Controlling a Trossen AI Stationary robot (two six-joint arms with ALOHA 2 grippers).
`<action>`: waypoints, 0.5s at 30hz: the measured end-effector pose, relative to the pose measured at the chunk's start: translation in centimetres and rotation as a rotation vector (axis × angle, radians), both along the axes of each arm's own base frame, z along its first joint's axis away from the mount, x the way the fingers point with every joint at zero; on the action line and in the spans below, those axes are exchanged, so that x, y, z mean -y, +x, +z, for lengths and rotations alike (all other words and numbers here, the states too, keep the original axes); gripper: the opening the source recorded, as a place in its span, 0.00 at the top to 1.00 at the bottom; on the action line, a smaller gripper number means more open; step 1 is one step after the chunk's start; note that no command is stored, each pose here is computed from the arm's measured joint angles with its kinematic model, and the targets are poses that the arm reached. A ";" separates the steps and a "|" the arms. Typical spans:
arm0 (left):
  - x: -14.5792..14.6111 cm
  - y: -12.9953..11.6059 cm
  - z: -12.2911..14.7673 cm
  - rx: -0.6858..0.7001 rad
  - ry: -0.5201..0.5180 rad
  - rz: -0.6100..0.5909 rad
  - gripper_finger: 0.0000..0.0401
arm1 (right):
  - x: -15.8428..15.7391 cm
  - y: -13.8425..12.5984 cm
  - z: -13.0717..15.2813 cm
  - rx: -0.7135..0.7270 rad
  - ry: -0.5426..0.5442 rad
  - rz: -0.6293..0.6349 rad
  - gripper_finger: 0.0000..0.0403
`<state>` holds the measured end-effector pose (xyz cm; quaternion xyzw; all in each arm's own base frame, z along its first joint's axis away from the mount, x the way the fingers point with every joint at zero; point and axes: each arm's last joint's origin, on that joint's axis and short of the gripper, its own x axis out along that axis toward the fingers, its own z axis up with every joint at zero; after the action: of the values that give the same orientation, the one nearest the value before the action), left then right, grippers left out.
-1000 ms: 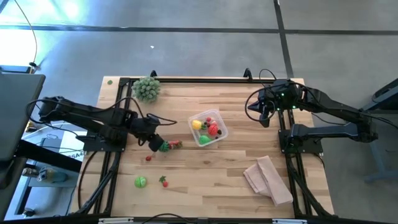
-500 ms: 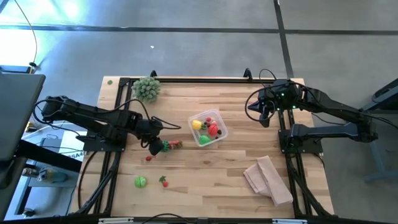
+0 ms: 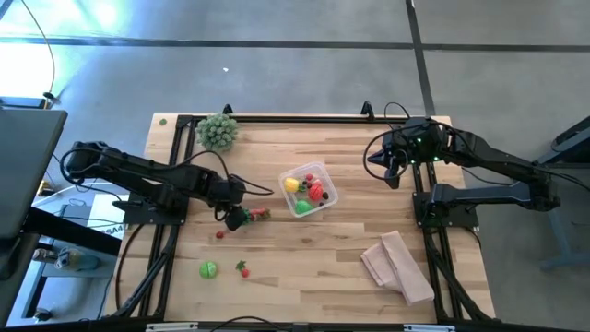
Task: Pick and placing Produce into tupperware
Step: Put the green watermelon into the transparent bin
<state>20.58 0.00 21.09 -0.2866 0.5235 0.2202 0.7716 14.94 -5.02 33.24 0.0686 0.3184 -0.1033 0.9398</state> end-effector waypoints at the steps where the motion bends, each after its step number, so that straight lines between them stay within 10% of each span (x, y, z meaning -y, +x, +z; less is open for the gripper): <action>1: 0.0 0.3 0.0 0.014 0.006 -0.007 0.29 | 0.0 0.0 0.0 -0.001 0.000 0.000 0.99; 15: 0.0 1.4 -1.9 -0.069 0.003 -0.036 0.10 | 0.0 0.1 -0.1 -0.005 0.002 0.000 0.99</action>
<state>21.94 -0.05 19.17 -0.2683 0.5546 0.2168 0.7573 15.05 -5.06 33.16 0.0693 0.3209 -0.1030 0.9389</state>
